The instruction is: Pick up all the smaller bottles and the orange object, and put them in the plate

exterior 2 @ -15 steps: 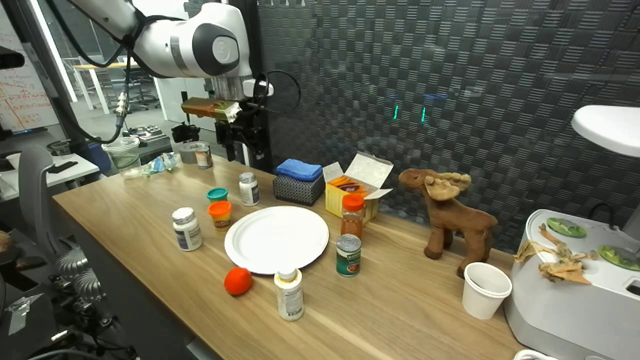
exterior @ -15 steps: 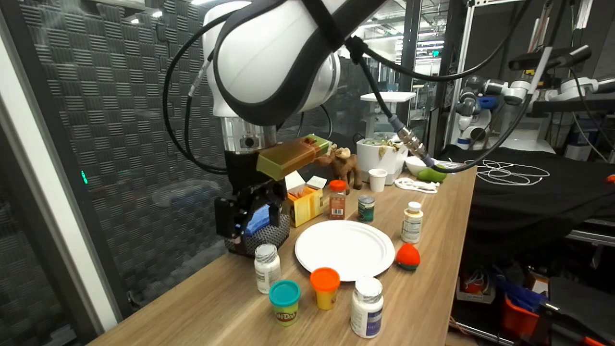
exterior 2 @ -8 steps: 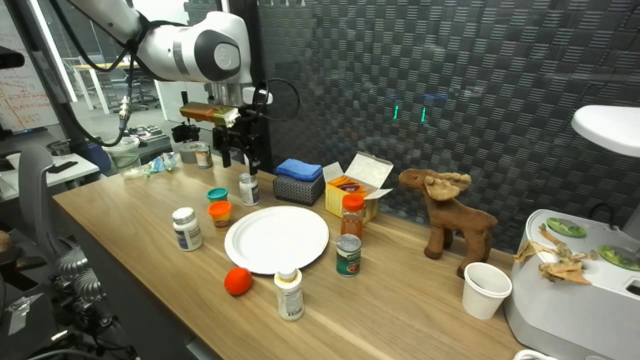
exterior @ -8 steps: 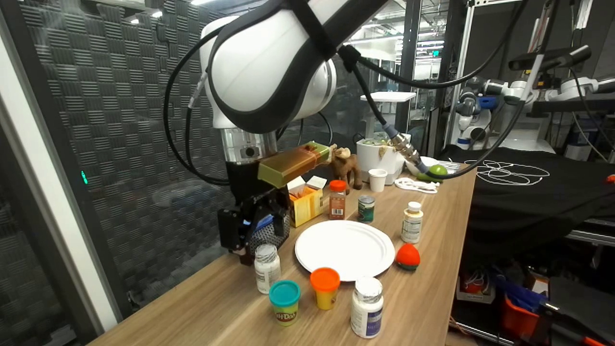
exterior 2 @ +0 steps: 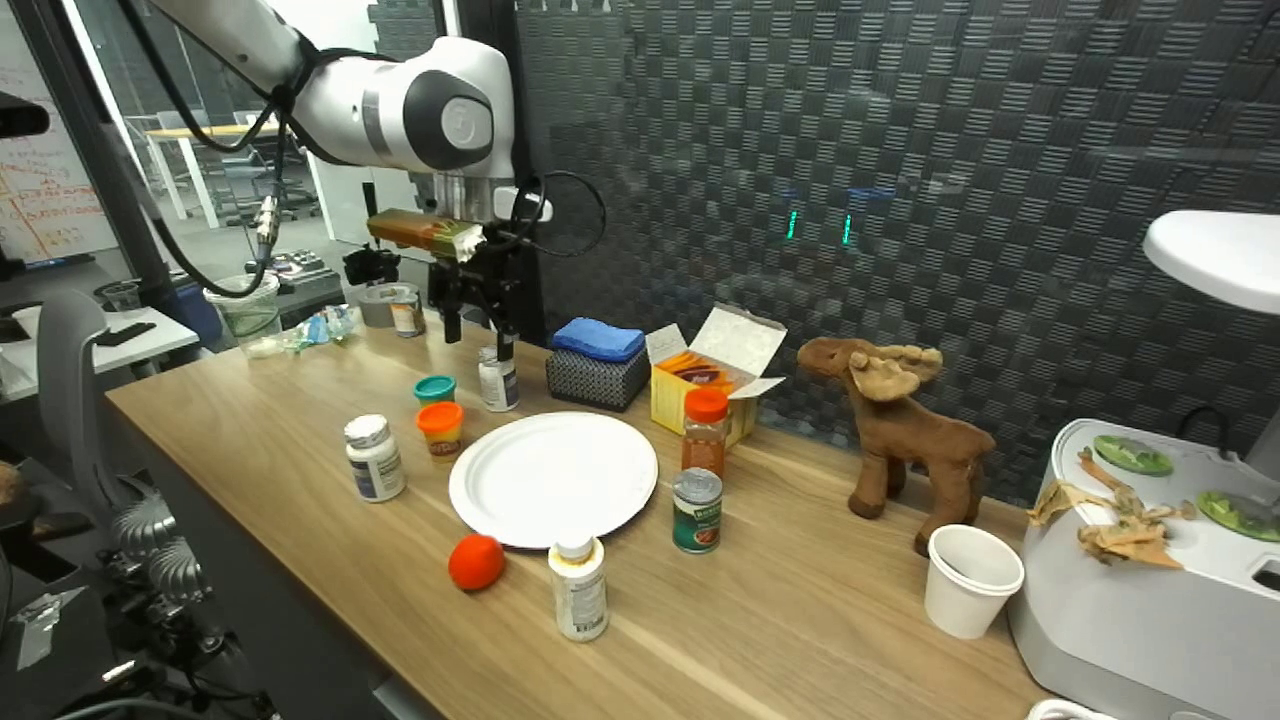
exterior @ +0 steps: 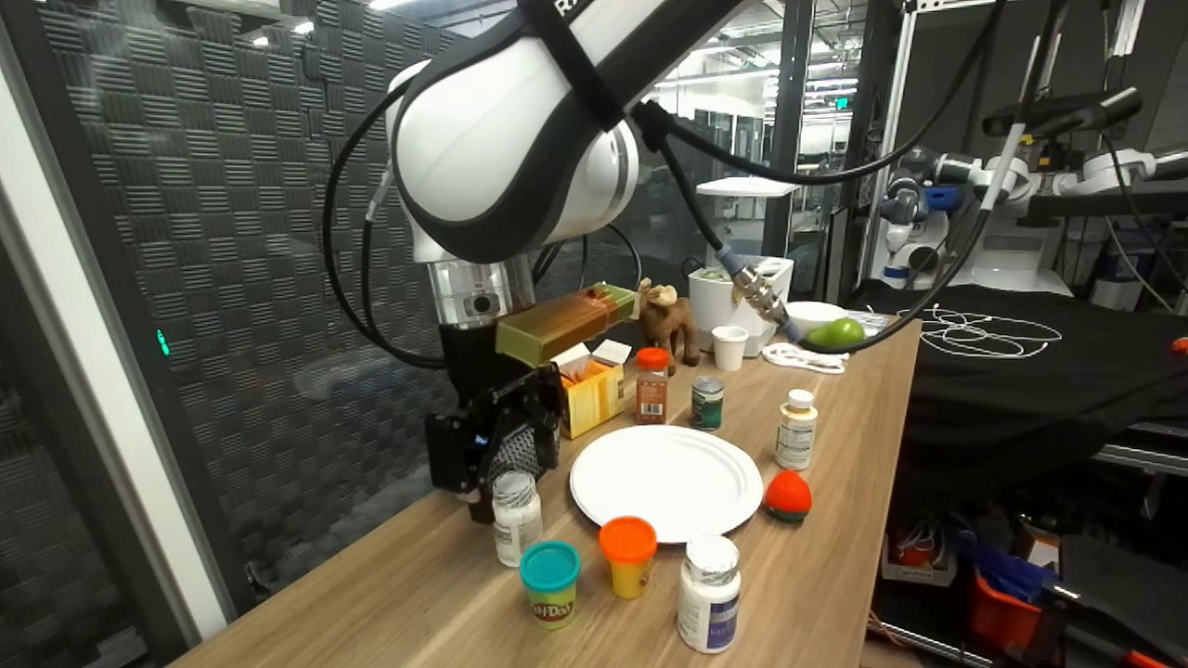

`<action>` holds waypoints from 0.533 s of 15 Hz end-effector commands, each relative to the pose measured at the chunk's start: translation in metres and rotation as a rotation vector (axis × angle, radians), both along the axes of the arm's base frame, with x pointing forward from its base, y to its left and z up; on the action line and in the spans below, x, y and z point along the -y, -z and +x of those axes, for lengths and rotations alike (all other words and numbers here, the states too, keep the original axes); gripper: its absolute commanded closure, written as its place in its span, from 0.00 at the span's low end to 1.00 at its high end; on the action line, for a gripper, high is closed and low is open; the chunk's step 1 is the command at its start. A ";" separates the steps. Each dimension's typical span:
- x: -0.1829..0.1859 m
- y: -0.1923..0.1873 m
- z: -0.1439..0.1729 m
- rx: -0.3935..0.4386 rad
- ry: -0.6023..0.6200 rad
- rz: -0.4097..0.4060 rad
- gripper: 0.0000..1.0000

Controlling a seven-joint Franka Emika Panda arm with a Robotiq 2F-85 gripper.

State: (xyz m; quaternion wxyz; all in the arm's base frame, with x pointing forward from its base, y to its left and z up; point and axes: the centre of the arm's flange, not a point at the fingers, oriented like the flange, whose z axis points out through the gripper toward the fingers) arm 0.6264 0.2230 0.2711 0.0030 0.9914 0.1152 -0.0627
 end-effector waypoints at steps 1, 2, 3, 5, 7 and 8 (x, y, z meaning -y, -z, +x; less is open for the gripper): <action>0.000 0.001 0.022 -0.025 0.010 0.008 0.00; 0.002 0.003 0.024 -0.030 0.016 -0.001 0.00; 0.003 0.004 0.025 -0.032 0.022 -0.008 0.25; 0.005 0.005 0.028 -0.032 0.025 -0.012 0.34; 0.005 0.004 0.031 -0.021 0.029 -0.015 0.51; 0.005 0.002 0.031 -0.016 0.030 -0.013 0.58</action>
